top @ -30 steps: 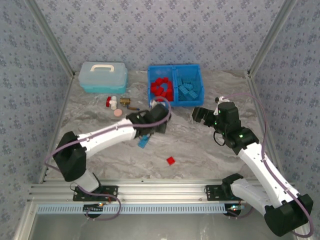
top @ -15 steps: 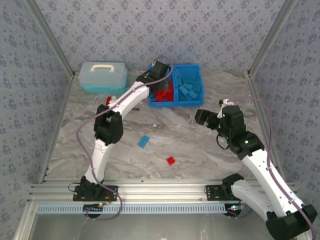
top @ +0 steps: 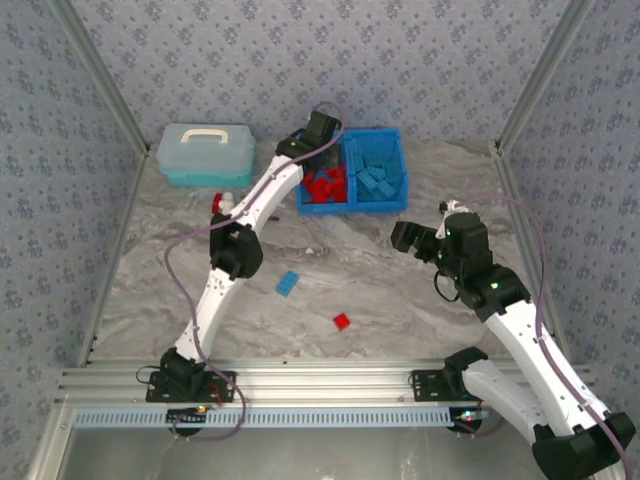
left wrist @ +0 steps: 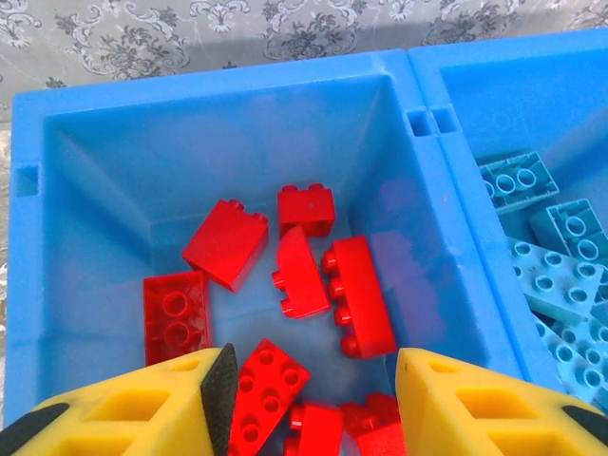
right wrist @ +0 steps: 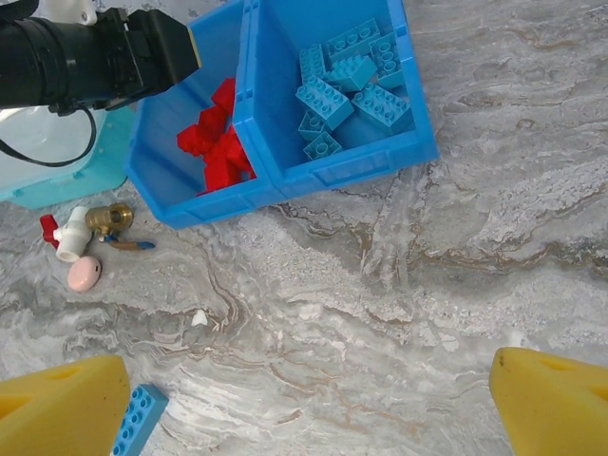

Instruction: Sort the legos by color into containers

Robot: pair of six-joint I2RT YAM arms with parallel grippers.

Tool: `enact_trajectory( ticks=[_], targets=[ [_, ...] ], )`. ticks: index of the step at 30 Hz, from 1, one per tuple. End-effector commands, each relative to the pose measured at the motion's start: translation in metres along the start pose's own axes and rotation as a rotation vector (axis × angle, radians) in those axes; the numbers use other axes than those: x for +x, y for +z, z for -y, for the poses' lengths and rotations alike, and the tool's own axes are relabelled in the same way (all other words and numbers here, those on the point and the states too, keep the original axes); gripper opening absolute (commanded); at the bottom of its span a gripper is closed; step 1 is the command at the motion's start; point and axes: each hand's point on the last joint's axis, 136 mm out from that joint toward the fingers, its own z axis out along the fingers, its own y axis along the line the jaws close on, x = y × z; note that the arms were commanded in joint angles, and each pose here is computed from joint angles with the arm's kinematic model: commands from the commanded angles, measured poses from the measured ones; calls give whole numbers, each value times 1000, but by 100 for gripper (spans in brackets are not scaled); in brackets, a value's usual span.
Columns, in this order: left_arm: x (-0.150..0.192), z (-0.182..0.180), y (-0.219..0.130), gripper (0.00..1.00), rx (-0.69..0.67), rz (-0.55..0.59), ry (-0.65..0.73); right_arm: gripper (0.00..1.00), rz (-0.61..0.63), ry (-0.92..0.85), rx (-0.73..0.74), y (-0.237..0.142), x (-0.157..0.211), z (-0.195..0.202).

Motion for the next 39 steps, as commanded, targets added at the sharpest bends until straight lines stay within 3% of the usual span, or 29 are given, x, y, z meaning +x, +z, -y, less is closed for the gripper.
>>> enact_trajectory(
  ticks=[1,6,15,19,24,32,37,39],
  targets=[
    [-39,13,-81,48,70,65,-29,100,22,25,4,-5,-6,0],
    [-22,37,-157,47,168,130,-45,100,25,28,12,1,-4,3],
    [142,53,-225,47,224,-51,-66,100,40,22,10,23,-13,-2],
    [228,61,-234,48,191,-223,-83,100,24,10,3,34,-18,-7],
    [300,69,-240,55,90,-372,-258,100,5,15,-6,44,-18,-11],
    [367,95,-224,64,-14,-578,-489,100,-1,5,-5,35,-19,-11],
    [374,95,-220,91,-47,-593,-507,100,3,-3,-4,31,-17,-9],
    [373,97,-217,95,-45,-590,-509,100,7,2,-6,31,-16,-8]
  ],
)
